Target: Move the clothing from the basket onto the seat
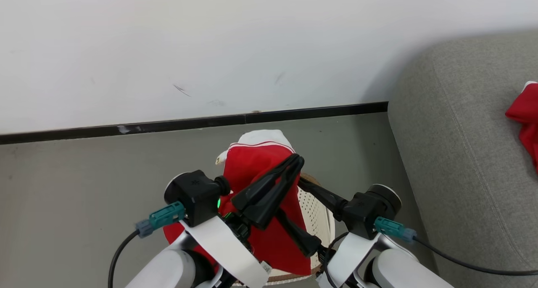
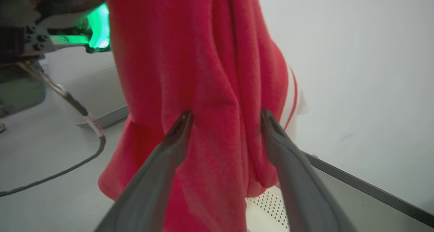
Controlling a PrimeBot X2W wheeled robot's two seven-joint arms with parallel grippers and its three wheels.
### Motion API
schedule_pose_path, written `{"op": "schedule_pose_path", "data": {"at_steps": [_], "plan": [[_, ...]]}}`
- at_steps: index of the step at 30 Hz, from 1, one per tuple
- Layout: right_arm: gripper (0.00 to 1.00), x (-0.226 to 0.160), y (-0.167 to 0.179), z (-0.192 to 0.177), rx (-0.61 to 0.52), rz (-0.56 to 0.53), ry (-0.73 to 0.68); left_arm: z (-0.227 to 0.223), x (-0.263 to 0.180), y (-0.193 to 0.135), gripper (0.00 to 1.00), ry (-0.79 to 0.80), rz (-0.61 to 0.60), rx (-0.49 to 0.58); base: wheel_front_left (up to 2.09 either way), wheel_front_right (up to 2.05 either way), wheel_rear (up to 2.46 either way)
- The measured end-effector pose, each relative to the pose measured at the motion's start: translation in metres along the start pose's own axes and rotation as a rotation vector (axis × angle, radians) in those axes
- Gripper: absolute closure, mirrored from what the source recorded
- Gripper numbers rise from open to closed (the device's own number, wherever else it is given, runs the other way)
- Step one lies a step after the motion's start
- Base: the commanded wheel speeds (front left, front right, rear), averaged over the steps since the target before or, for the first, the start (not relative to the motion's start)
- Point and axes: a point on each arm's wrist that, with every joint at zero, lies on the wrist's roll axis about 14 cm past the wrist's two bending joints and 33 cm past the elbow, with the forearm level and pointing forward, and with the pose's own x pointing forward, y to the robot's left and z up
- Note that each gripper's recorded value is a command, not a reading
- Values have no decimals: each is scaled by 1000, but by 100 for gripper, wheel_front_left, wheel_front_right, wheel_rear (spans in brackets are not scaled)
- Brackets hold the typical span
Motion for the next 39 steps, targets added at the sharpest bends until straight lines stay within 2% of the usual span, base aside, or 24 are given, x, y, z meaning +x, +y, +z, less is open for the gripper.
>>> {"op": "schedule_pose_path", "data": {"at_steps": [5,6,7,8,10,11,22,23,25,26,27,29,31,39], "plan": [[0,0,4,0,13,11,-1,0,1,-8,100,3,-20,-12,0,0,0],[9,0,5,0,13,13,-1,0,1,-9,100,5,-23,-13,0,0,0],[28,0,5,0,13,14,-1,-1,1,-11,100,10,-27,-15,0,0,0],[54,0,5,0,13,14,-1,-1,2,-12,100,10,-33,-20,0,0,0],[78,1,5,1,16,12,-3,-2,2,-15,100,13,-41,-30,0,0,0],[100,0,4,1,19,10,-3,-2,3,-16,100,17,-44,-34,0,0,0],[100,-2,-6,0,47,-26,-2,-4,4,-9,100,26,-28,-38,0,0,0],[100,-2,-9,0,50,-34,-4,-4,4,-7,96,24,-22,-35,0,0,0],[100,-4,-16,1,49,-54,-7,-1,4,-1,62,14,-1,-23,0,0,0],[100,-5,-19,1,45,-64,-7,0,4,2,51,10,6,-12,0,0,0],[100,-6,-23,2,43,-74,-8,0,4,4,25,10,11,-2,0,0,0],[100,-9,-30,3,39,-98,-9,1,4,5,5,8,15,3,0,0,0],[100,-16,-44,6,24,-137,-13,-3,1,7,0,19,19,12,0,0,0],[100,-36,-73,14,-6,-239,-24,-14,-4,11,0,46,27,32,0,0,0]]}}
